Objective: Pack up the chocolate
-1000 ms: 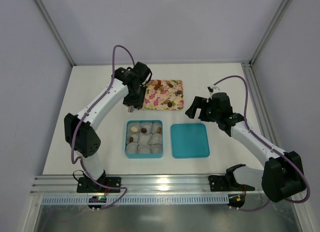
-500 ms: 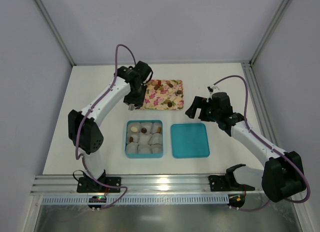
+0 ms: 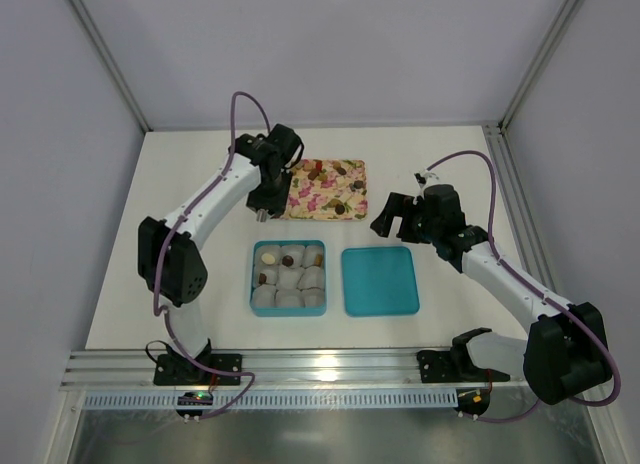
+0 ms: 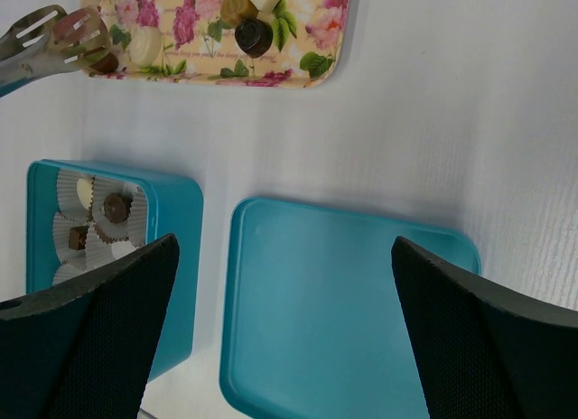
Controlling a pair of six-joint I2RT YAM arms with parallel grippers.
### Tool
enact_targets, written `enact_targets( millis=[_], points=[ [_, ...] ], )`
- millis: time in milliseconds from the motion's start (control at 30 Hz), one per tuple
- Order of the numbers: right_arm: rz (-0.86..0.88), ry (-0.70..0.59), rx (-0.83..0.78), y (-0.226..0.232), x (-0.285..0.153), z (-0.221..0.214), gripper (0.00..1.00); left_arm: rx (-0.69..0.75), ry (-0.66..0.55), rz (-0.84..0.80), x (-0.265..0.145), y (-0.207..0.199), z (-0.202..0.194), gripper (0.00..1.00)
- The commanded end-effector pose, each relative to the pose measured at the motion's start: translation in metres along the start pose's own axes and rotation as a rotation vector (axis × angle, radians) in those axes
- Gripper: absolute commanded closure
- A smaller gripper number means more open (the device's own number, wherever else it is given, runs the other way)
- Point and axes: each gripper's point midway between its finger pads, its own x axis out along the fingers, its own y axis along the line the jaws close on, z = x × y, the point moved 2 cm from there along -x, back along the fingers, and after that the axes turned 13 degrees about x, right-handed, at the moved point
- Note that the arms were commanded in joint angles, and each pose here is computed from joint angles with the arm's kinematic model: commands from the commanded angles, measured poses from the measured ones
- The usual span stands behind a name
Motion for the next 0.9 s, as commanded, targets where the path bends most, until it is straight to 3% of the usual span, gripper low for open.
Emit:
enact_targets(
  millis=[0,867],
  points=[
    [0.047,-0.044,-0.029,0.016,-0.005,0.014,0.0,0.015,-0.004,-0.013,0.006,-0.002,0.003,0.56],
    [0.044,-0.042,-0.023,0.014,-0.004,0.013,0.0,0.004,0.006,-0.079,0.016,-0.015,0.004,0.61]
  ],
)
